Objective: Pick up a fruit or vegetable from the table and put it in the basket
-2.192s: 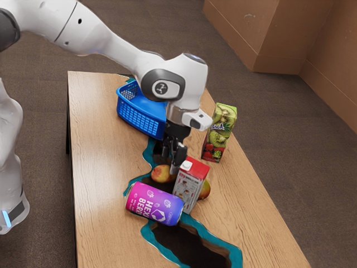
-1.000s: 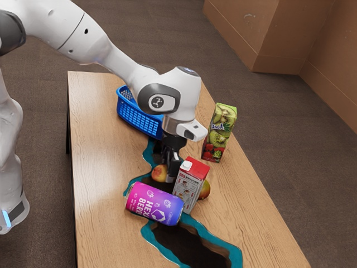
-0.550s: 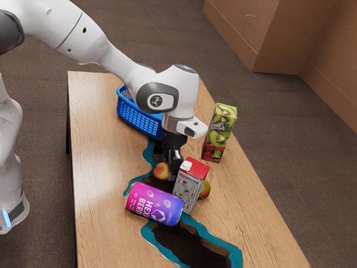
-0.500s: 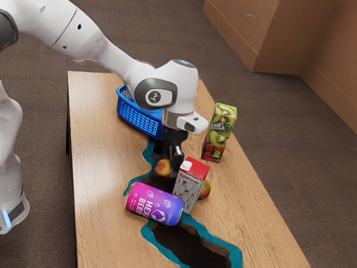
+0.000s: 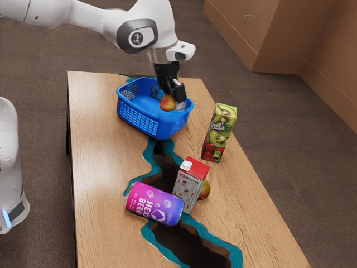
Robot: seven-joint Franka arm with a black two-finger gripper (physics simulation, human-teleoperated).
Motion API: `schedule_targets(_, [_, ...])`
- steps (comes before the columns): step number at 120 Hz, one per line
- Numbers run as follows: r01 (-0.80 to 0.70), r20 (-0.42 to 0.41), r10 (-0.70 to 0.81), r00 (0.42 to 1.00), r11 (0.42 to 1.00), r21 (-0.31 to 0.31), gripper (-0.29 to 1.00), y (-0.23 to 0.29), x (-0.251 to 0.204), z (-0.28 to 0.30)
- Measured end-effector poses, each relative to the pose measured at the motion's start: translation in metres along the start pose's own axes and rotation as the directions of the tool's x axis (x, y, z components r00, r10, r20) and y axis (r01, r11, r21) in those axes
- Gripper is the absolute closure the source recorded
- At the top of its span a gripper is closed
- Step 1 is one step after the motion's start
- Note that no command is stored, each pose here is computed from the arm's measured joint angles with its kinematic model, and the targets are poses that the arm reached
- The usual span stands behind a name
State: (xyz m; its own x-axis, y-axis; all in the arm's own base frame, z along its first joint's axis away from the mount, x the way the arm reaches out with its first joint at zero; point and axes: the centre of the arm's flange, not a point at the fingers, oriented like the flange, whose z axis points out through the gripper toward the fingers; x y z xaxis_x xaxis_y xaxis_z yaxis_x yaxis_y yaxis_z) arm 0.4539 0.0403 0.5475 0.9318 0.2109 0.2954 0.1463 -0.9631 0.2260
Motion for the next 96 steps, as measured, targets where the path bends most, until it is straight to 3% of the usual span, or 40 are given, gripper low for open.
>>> schedule_targets(25, [0.15,-0.088,-0.143,0.986,0.985,0.087,0.44,-0.101,0.077,-0.028])
schedule_targets(49, [0.203,-0.096,-0.192,0.977,0.973,0.114,0.49,-0.145,0.088,-0.028])
schedule_targets(66, [0.206,-0.086,-0.196,0.977,0.972,0.114,0.19,-0.159,0.088,-0.023])
schedule_targets(88, [0.172,-0.087,-0.163,0.983,0.979,0.107,0.05,-0.157,0.09,-0.024])
schedule_targets(96, [0.296,-0.098,-0.296,0.95,0.955,-0.009,0.03,-0.154,0.093,-0.011])
